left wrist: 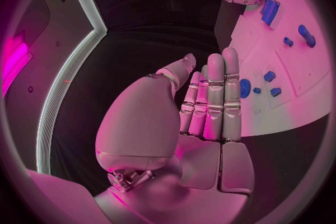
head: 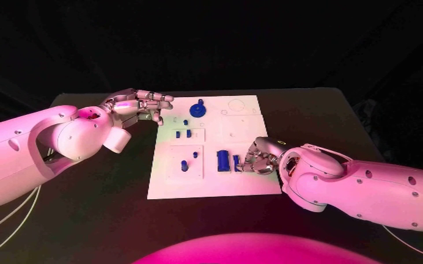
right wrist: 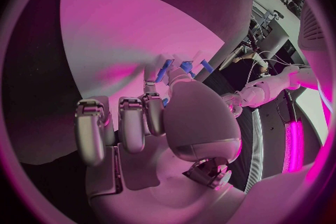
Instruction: Assemble the parts on the task board
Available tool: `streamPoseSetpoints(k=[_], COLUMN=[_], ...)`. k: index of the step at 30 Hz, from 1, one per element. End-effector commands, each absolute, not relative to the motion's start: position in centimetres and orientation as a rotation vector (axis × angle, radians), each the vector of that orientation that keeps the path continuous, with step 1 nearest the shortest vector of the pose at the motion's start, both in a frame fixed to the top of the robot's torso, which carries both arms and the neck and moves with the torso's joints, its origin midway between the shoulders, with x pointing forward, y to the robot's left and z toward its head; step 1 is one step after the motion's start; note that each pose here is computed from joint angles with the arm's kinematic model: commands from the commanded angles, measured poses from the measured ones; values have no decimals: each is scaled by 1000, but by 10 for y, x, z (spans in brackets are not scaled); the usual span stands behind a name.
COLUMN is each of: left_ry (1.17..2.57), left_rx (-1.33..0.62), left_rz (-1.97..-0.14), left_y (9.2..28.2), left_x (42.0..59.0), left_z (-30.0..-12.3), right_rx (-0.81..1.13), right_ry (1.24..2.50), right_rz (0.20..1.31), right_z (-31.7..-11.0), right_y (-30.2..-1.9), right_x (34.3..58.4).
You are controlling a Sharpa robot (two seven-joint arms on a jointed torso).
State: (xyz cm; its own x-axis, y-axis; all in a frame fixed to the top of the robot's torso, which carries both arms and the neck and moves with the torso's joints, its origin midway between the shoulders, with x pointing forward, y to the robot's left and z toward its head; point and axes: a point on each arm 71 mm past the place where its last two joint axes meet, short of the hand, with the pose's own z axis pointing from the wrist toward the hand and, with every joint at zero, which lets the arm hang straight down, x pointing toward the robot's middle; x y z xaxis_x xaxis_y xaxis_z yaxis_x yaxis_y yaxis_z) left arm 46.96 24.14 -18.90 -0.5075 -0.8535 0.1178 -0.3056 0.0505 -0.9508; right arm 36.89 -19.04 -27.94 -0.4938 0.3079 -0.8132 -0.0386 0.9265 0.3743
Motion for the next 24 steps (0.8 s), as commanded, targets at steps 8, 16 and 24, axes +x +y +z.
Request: streamPoseSetpoints(k=[8, 16, 24], left_ry=[1851, 1803, 1628], left_rx=[-1148, -1157, -1224], left_rz=[-1489, -1495, -1511], left_y=[240, 241, 242], left_x=[470, 472, 481], left_z=[-188, -189, -194], right_rx=[182, 286, 620], right_ry=[2024, 1934, 1824], right_rz=[453, 614, 875], right_z=[-274, -252, -237], right_y=[-189, -198, -225], right_x=[365, 380, 434])
